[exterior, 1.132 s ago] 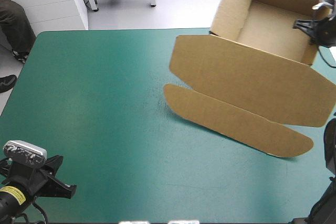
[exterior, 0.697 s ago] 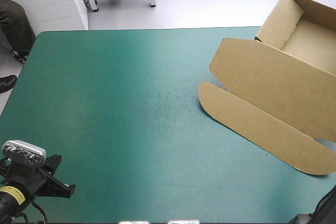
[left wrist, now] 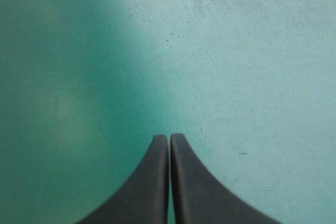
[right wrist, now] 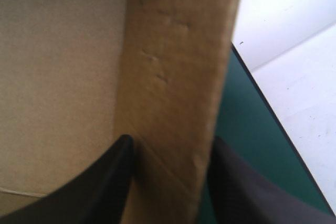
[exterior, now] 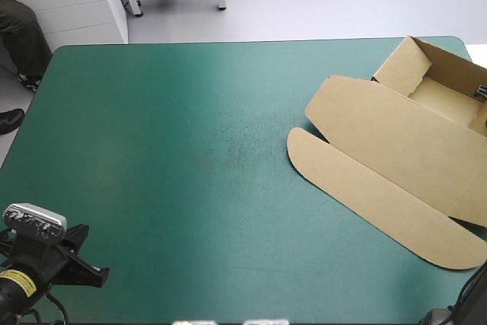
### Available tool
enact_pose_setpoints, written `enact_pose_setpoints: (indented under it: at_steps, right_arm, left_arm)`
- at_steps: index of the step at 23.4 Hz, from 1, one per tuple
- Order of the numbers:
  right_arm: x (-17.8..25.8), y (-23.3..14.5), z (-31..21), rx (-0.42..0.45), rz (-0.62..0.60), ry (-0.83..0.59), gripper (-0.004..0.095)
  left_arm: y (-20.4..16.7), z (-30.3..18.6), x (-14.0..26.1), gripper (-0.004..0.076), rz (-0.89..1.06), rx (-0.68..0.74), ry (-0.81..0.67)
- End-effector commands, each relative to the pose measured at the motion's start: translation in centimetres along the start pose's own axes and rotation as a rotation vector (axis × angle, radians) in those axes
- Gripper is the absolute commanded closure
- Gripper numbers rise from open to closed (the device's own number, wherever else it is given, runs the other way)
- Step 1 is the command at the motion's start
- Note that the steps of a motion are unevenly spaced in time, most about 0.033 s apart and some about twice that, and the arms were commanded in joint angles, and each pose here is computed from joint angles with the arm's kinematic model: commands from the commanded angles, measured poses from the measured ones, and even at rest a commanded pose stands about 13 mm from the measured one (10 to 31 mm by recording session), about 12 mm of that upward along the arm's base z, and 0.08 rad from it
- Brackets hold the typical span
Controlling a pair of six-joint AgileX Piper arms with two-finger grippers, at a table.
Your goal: Fold the box
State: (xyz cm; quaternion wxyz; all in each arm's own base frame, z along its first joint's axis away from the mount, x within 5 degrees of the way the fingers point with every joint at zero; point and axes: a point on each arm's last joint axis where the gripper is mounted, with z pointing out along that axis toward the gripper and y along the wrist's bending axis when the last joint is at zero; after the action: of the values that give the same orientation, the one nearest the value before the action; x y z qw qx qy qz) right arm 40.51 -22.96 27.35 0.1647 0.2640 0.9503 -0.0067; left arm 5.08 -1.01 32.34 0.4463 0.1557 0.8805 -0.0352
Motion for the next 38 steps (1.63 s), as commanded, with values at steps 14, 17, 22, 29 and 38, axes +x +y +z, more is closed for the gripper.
enact_pose_setpoints:
  at_steps: [14, 17, 22, 29, 38]
  right_arm:
    - [4.7, 2.2, -22.2, -0.189, -0.080, -0.470, 0.0805]
    - [7.3, 4.1, -25.6, -0.211, -0.157, -0.534, 0.0902]
    - [13.9, 7.8, -27.9, -0.239, -0.317, -0.579, 0.0906]
    - [25.8, 8.3, -26.1, -0.291, -0.529, -0.737, 0.0908]
    - [34.9, 4.9, -23.0, -0.371, -0.624, -0.874, 0.0909]
  left_arm:
    - [-0.1, -0.4, -0.7, 0.0734, -0.011, 0.015, -0.037]
    - [-0.1, -0.4, -0.9, 0.0734, -0.012, 0.017, -0.053]
    - [0.0, -0.4, -1.2, 0.0734, -0.005, 0.009, -0.095]
    - [0.2, -2.5, -0.9, 0.0734, -0.012, 0.004, -0.258]
    - [0.5, -5.3, 1.3, 0.0734, -0.001, -0.005, -0.412]
